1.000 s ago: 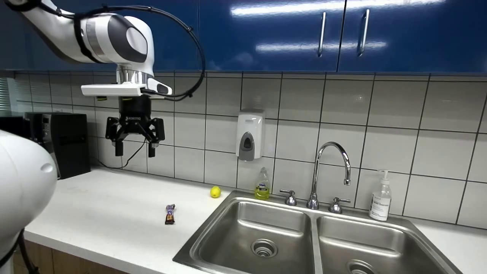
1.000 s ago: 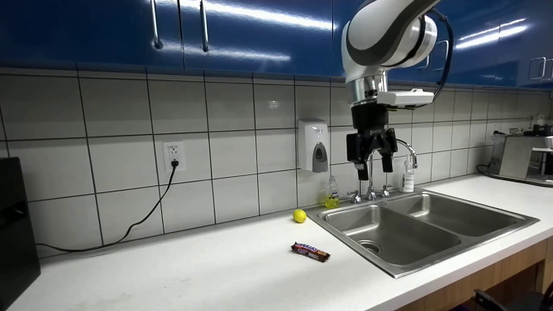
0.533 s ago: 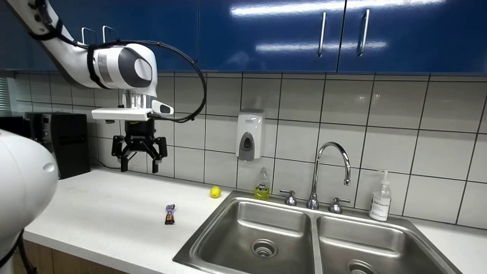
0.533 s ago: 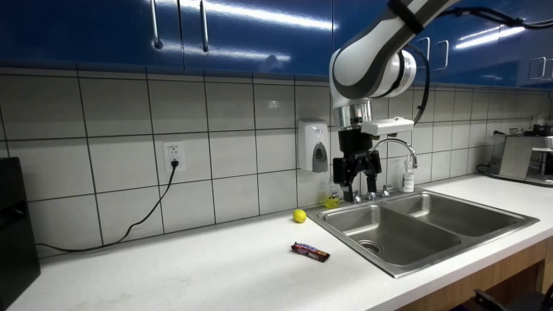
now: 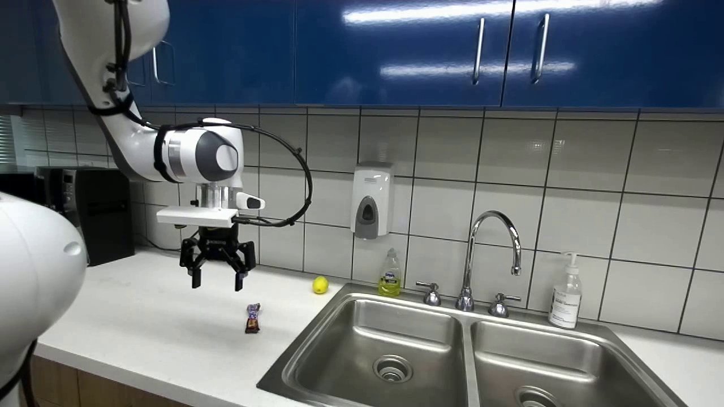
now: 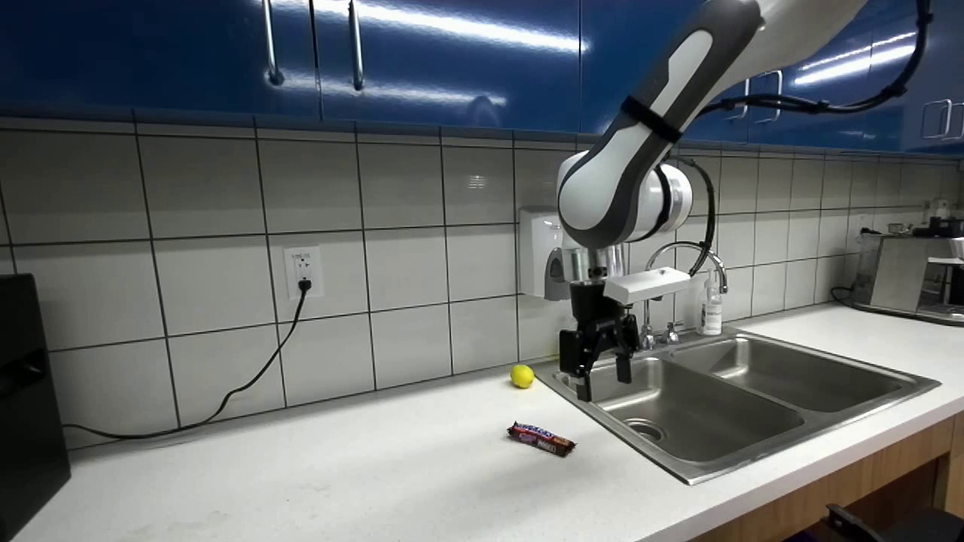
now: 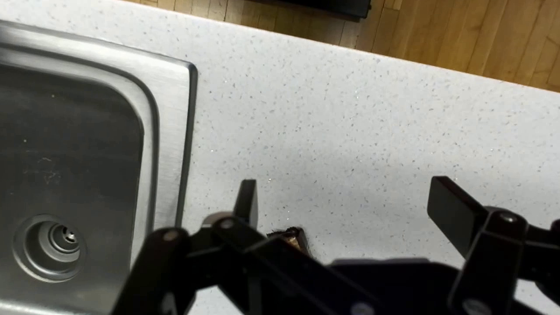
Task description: Put the brown packet inside the sink on the left.
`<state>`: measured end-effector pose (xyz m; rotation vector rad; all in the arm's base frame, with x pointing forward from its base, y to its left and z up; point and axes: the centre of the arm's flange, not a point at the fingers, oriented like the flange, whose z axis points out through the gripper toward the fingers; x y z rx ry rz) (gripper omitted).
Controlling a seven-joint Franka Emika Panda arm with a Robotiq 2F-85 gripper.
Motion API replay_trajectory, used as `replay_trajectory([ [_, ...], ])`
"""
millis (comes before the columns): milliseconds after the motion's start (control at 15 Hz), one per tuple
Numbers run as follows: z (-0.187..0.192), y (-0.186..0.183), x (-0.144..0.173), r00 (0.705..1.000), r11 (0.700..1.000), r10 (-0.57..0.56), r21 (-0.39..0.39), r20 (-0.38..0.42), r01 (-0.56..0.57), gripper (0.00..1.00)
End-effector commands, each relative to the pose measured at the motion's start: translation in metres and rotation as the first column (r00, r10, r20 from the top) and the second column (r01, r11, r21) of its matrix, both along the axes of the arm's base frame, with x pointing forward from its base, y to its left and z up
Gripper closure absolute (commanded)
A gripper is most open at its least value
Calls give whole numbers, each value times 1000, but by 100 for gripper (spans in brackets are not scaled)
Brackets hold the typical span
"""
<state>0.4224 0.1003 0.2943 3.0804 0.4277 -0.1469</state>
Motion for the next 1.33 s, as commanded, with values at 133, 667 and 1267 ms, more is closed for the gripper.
replay_trajectory([
  [133, -35, 15, 53, 1000, 1000, 20, 18, 15, -21, 0],
  [667, -70, 30, 108, 1000, 999, 25, 33, 13, -25, 0],
  [1267, -95, 34, 123, 1000, 999, 9, 35, -6, -9, 0],
])
